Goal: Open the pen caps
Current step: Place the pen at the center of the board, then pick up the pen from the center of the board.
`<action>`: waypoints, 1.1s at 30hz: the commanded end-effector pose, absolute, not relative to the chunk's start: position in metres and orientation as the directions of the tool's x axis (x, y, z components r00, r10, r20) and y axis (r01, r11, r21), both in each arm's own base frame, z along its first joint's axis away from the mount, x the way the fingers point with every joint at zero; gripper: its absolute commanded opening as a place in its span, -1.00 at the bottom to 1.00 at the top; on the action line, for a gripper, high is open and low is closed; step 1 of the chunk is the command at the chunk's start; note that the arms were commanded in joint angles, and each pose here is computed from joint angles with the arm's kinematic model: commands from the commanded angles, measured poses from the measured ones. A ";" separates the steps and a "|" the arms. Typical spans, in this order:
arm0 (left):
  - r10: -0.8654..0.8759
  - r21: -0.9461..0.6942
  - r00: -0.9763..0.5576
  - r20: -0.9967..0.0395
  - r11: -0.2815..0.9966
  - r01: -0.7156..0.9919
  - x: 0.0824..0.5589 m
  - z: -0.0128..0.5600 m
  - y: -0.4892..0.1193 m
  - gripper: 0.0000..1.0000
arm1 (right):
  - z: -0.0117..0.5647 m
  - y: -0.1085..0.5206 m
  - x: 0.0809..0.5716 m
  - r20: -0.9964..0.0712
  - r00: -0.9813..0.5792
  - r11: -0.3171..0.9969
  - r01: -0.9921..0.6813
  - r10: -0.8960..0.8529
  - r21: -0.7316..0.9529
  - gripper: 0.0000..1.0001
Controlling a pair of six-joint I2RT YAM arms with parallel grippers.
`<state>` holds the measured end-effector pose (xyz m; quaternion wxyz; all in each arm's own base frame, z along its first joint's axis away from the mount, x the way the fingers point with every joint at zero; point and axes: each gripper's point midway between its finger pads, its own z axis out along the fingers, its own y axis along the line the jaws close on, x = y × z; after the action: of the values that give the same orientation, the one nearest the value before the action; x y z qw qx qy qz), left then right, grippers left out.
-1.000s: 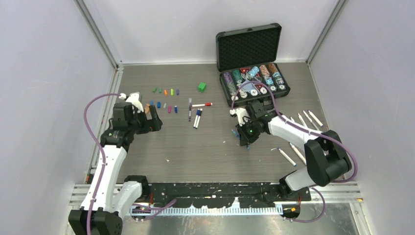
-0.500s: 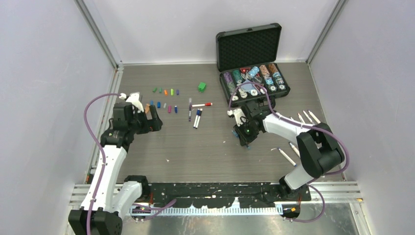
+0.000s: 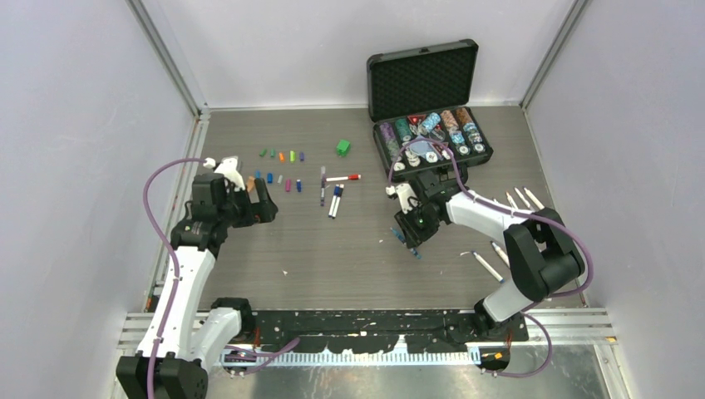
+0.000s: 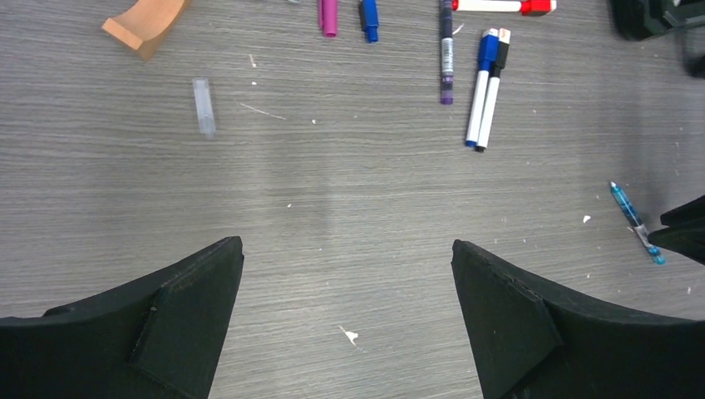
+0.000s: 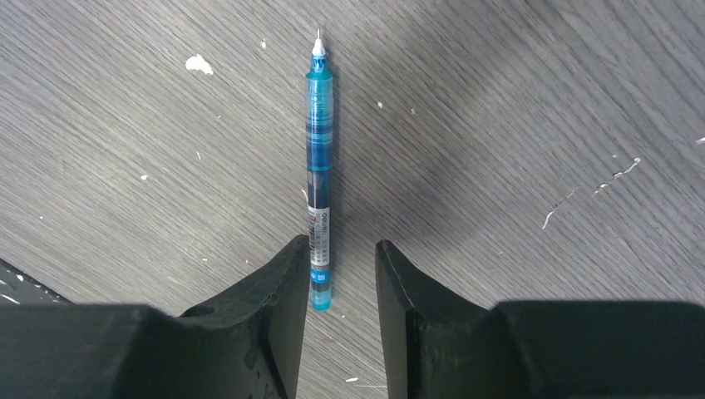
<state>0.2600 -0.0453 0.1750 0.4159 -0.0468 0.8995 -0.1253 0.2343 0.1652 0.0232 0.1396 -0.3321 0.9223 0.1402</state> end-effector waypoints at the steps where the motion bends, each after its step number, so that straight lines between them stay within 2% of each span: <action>1: -0.212 -0.334 -0.601 -0.770 0.937 0.097 0.270 0.196 -0.062 0.99 | 0.047 0.177 0.246 -0.423 -0.708 0.720 -0.674 -0.565 0.167 -0.19; 7: -0.326 -0.565 -0.666 -0.671 0.807 0.174 0.273 0.195 -0.105 0.99 | 0.087 0.193 0.221 -0.511 -0.599 0.551 -0.792 -0.617 0.264 -0.13; 9: -0.384 -0.654 -0.689 -0.615 0.736 0.173 0.275 0.198 -0.119 0.92 | 0.098 0.193 0.214 -0.541 -0.569 0.508 -0.816 -0.620 0.277 -0.13; 12: -0.430 -0.722 -0.709 -0.559 0.673 0.161 0.279 0.198 -0.130 0.89 | 0.111 0.189 0.211 -0.576 -0.542 0.480 -0.833 -0.612 0.274 -0.13; 16: -0.450 -0.741 -0.737 -0.504 0.664 0.101 0.285 0.186 -0.131 0.89 | 0.121 0.183 0.214 -0.598 -0.541 0.495 -0.829 -0.592 0.259 -0.12; 20: -0.436 -0.695 -0.735 -0.520 0.716 0.067 0.295 0.177 -0.133 0.90 | 0.129 0.179 0.214 -0.611 -0.544 0.496 -0.826 -0.574 0.269 -0.12; 26: -0.352 -0.523 -0.741 -0.572 0.852 -0.002 0.316 0.158 -0.138 0.88 | 0.133 0.175 0.216 -0.624 -0.546 0.505 -0.821 -0.559 0.267 -0.12; 30: -0.303 -0.387 -0.759 -0.576 0.919 -0.073 0.336 0.142 -0.139 0.53 | 0.133 0.171 0.217 -0.624 -0.555 0.516 -0.813 -0.550 0.269 -0.11; 33: -0.266 -0.297 -0.781 -0.565 0.949 -0.109 0.355 0.129 -0.143 0.49 | 0.133 0.170 0.217 -0.624 -0.558 0.518 -0.812 -0.548 0.271 -0.11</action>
<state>0.3303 -0.1563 0.1402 0.3101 -0.0910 0.9197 -0.2227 0.2097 0.1666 0.1129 0.2038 -0.3938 0.8541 0.2717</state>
